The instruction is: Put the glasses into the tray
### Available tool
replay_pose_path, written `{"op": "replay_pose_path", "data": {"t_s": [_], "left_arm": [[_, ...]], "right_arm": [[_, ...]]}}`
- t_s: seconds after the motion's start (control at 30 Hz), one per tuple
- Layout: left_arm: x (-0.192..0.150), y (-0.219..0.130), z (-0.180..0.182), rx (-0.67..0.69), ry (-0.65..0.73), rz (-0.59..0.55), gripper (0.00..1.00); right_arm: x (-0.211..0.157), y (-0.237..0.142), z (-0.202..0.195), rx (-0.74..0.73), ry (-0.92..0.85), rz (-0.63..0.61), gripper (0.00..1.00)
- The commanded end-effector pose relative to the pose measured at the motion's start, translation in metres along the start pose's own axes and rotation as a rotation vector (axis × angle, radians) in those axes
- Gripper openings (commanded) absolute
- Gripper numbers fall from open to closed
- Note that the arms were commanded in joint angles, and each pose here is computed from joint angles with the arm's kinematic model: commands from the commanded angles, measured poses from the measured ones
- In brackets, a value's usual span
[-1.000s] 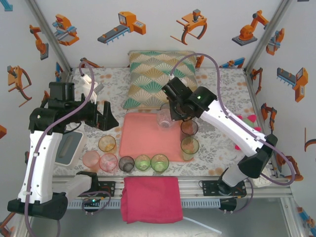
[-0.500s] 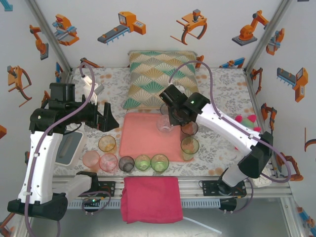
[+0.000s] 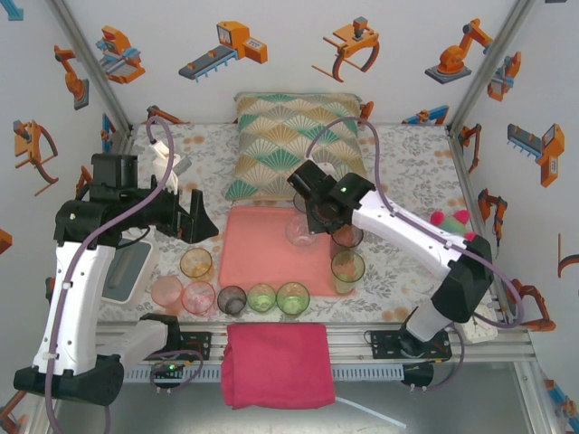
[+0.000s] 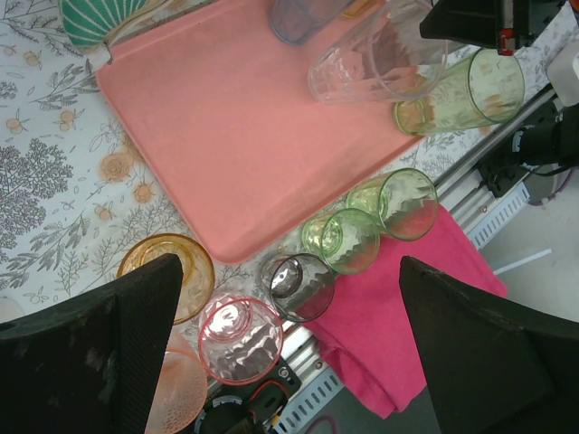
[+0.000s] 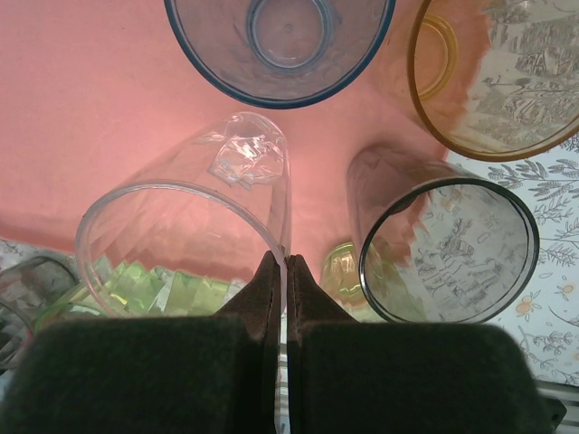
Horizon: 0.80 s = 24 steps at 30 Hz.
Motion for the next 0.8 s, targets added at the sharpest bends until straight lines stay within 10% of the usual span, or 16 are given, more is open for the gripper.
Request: {"op": "replay_pose_path", "data": {"t_s": [0.0,0.77], "left_arm": [[-0.003,-0.002,-0.003,-0.019,0.013,-0.006,0.97],[-0.002,-0.001,-0.003,-0.031,0.007,-0.006,0.97]], "right_arm": [[0.000,0.003,-0.002,-0.042,0.020,-0.024,0.00],[-0.007,0.022,-0.006,-0.069,0.034,0.004,0.00]]}}
Point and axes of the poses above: each hand's point on the last joint's axis, 136 mm out from that joint toward the fingers, its own y axis out along the fingers, its own z axis along the line the jaws close on, x = y × z, the point moved 7 cm from there along -y, back along the fingers, and after that the axes turned 10 degrees about y, right-handed, at the moved point
